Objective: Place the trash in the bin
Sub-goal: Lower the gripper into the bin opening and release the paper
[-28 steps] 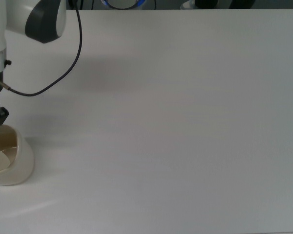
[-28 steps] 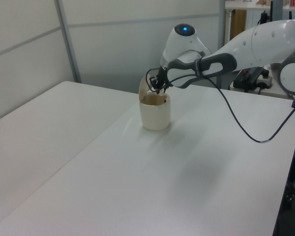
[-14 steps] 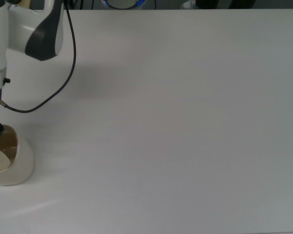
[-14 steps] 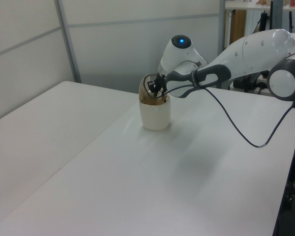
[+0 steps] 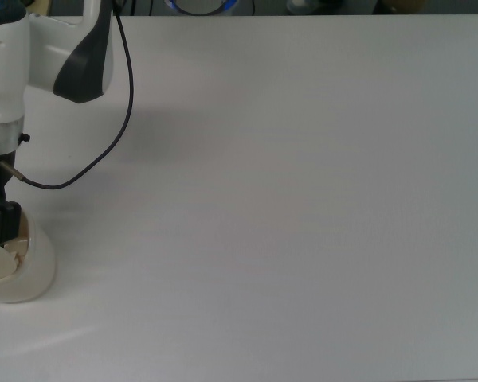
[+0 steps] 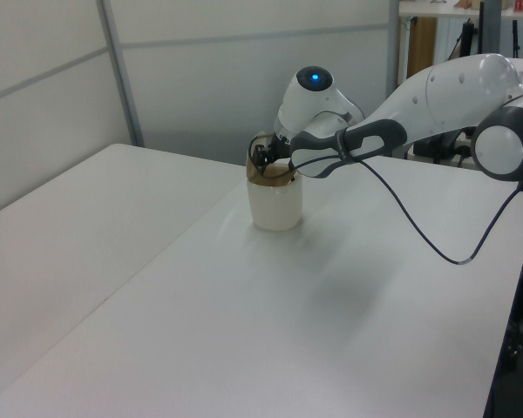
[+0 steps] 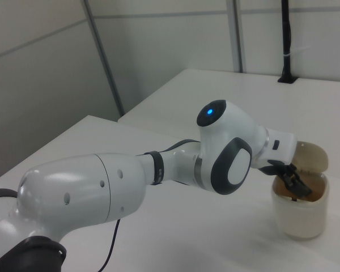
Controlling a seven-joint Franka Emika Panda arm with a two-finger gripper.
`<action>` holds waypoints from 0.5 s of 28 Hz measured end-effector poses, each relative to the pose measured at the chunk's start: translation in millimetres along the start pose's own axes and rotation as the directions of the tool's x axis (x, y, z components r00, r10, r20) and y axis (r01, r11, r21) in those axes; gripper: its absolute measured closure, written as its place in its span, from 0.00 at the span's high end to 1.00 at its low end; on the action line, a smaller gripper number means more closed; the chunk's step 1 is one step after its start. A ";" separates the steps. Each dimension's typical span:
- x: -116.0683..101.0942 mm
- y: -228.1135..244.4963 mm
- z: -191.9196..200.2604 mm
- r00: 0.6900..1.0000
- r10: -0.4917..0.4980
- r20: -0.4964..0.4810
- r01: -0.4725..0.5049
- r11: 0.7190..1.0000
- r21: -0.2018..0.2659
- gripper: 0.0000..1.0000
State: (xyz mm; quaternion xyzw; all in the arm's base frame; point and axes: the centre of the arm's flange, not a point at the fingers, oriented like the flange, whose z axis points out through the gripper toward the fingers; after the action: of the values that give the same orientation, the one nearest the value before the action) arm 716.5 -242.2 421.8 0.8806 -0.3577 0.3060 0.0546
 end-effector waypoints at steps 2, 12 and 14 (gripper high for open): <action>0.1 0.0 0.0 1.000 0.000 0.000 0.000 1.000 0.000 0.91; 3.5 -0.5 -2.9 1.000 0.002 -0.006 -0.002 1.000 0.001 1.00; 3.5 -0.2 -3.0 1.000 0.002 -0.002 -0.002 1.000 -0.003 1.00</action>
State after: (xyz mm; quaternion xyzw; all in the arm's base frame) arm 717.1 -243.1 426.3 0.8800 -0.3588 0.3062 0.0561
